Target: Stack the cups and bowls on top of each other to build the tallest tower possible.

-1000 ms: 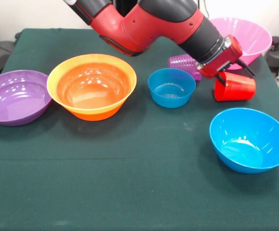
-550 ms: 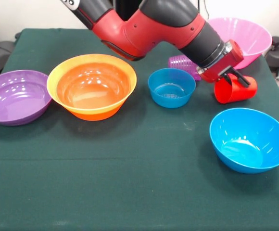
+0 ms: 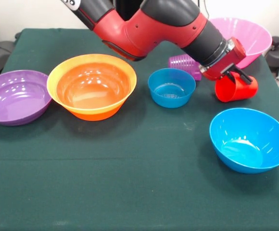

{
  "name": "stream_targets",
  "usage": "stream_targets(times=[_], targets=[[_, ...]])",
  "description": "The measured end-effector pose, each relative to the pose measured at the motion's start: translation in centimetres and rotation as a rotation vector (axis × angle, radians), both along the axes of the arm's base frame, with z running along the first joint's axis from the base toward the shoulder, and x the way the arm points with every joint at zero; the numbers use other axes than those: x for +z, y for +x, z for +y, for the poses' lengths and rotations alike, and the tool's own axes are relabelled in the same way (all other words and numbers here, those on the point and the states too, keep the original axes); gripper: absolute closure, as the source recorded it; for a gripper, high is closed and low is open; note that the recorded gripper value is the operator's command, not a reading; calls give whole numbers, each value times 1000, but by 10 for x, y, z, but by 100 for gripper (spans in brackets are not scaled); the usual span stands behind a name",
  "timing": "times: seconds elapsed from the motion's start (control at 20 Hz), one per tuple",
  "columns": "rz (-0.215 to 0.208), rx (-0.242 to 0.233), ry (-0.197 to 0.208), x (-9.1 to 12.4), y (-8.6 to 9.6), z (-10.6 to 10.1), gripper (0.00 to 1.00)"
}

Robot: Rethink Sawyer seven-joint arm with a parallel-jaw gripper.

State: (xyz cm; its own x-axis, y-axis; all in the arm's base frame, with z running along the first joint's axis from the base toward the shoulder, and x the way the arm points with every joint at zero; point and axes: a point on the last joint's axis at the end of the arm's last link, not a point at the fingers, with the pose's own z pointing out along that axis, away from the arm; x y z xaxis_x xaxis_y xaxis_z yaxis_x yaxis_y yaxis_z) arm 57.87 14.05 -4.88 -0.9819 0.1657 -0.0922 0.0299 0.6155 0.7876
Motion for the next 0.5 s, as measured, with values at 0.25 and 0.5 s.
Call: stream_targets(times=[0.25,0.5], targets=[[-5,40,-47,4,2,-5,100],[7,161,-195,20,7,-14,100]])
